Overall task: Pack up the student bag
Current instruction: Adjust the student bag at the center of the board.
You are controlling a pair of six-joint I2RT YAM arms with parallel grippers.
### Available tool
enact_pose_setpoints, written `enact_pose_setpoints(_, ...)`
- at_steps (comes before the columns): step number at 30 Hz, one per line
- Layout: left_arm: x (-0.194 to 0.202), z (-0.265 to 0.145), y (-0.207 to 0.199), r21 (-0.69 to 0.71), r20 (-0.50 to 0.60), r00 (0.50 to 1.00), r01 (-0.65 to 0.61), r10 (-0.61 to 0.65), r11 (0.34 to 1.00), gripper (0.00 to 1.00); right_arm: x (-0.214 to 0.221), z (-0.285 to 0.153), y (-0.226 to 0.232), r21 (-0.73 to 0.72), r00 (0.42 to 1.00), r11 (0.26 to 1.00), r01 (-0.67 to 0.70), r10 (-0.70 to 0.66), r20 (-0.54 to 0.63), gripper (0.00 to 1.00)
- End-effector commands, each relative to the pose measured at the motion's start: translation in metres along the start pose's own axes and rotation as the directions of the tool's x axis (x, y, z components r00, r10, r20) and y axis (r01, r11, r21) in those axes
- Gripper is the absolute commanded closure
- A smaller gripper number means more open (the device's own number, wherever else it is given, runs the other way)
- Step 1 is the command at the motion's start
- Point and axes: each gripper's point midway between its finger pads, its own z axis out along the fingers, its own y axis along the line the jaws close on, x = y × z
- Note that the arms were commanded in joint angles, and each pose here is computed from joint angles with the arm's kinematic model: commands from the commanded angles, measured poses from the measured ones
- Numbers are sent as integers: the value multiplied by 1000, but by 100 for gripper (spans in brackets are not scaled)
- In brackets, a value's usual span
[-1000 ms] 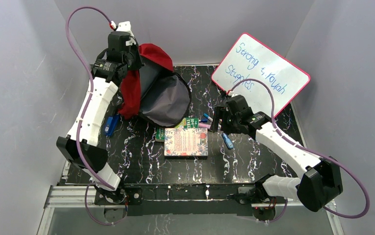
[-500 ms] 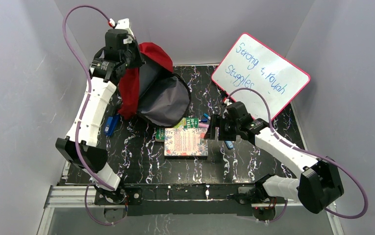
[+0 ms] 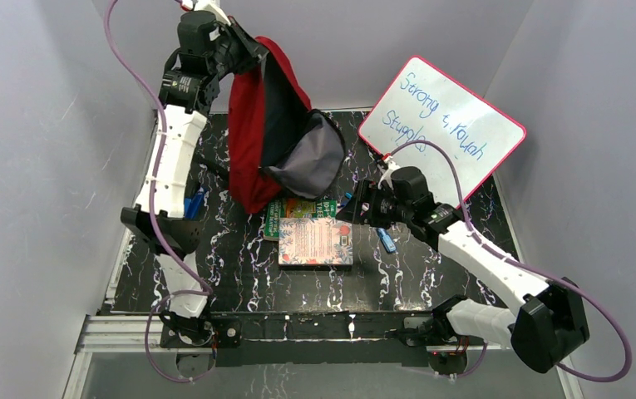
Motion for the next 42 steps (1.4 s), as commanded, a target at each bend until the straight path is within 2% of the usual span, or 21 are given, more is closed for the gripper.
enact_pose_setpoints(1,-56,-15,-77,315,127,974,141,-189,938,100,-21,-9,16,-46,995,998,40,-35,93,13)
enact_pose_setpoints(4,-69,-11,-95,413,128,949,212,-287,886,100,-17,-11,14,-40,996,999,34,-30,80,13)
enact_pose_setpoints(7,-72,-4,-108,484,85,924,289,-373,826,100,-11,-15,10,-35,996,999,25,-22,83,13)
enact_pose_setpoints(9,-66,5,-105,486,49,910,338,-411,806,100,-9,-17,7,-31,995,999,11,-8,99,13)
enact_pose_setpoints(11,-60,12,-92,443,58,901,362,-429,820,100,-7,-19,5,-33,994,999,0,3,111,13)
enact_pose_setpoints(14,-52,17,-51,322,111,901,367,-420,873,100,-3,-21,1,-23,994,1000,-12,14,109,13)
enact_pose_setpoints(16,-41,22,-9,211,118,899,393,-422,895,100,0,-21,-2,-13,994,1000,-19,21,105,13)
enact_pose_setpoints(18,-27,22,38,101,130,893,421,-432,901,100,1,-22,-4,-3,994,1000,-22,22,107,13)
enact_pose_setpoints(22,-17,3,114,-25,182,878,454,-443,890,100,0,-24,-6,6,993,1000,-20,19,115,13)
enact_pose_setpoints(25,-24,-13,159,-112,230,884,440,-407,891,100,1,-24,-7,12,994,1000,-17,15,112,13)
enact_pose_setpoints(31,-24,-36,201,-291,240,934,331,-266,898,100,3,-21,-10,21,994,1000,-21,18,104,13)
enact_pose_setpoints(37,13,-52,232,-447,122,977,210,-174,870,100,4,-16,-13,29,996,999,-25,22,92,13)
enact_pose_setpoints(42,54,-57,235,-436,2,980,178,-197,882,100,6,-12,-15,32,997,999,-24,22,76,13)
